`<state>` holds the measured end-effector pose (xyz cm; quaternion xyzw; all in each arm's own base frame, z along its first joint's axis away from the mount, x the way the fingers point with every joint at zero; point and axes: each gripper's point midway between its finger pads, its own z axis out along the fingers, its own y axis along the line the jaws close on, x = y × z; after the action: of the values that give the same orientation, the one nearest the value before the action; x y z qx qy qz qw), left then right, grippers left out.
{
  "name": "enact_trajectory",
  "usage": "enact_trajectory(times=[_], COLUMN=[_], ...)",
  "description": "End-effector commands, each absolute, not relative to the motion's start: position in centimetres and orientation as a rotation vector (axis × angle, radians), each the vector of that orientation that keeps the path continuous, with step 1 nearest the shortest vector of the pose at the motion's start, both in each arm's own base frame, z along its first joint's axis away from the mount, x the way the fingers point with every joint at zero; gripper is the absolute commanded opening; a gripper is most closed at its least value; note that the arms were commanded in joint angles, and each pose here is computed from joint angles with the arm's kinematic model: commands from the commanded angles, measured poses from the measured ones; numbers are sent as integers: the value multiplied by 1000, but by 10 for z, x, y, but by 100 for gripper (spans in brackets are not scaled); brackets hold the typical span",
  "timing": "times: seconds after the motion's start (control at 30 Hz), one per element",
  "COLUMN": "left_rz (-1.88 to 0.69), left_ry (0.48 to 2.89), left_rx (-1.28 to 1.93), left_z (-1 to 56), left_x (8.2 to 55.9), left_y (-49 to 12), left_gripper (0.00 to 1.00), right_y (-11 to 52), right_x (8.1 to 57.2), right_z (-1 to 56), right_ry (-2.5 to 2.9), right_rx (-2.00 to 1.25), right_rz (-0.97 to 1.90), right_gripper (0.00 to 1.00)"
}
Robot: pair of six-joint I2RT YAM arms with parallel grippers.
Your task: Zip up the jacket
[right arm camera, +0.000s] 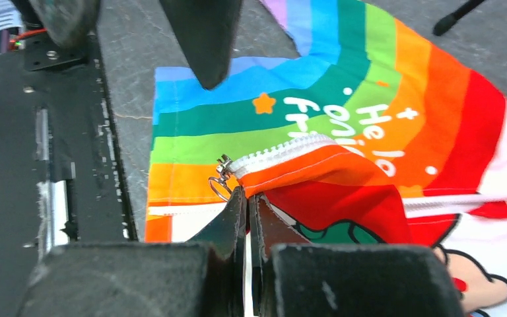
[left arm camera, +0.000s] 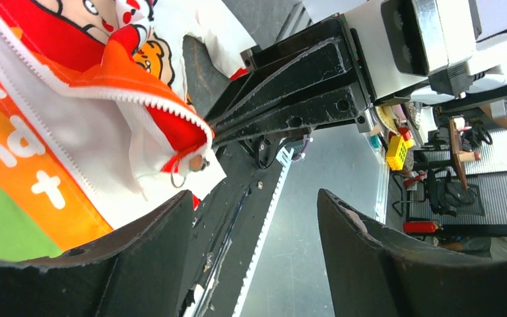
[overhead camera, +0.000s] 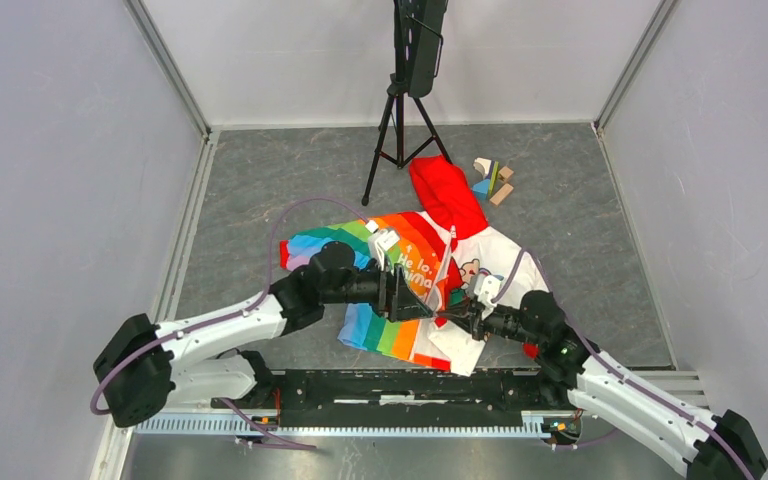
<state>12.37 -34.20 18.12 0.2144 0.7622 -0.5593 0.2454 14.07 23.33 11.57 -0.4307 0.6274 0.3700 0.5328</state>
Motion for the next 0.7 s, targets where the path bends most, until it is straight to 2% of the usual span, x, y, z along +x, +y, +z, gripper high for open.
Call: enact_trajectory(times=[0.0,0.17,0.3,0.37,0.53,0.67], left_rz=[-1381,-1063,-776,-649,-389,-264], left_ry=[2275,2600,2800,2876,3055,3110], left_rx=[563,478,470,496,530,540], left_z=[170,140,116,107,79,67], left_x=[121,118,114,110,101,98], left_y=[-323,-298,-287,-288,-295,-303], left_gripper=[74,65,63,61,57,54], right_y=[221,213,187,170,165,158], right_x=[161,172,199,210,211,211], right_z=[115,113,111,111,125,126], right_ry=[1503,1569,1721,1789,1747,1721], right_rx=[-1001,-928,-669,-523,-443,-402], right_rz=[724,668,538,460,483,468], right_gripper=[0,0,0,0,0,0])
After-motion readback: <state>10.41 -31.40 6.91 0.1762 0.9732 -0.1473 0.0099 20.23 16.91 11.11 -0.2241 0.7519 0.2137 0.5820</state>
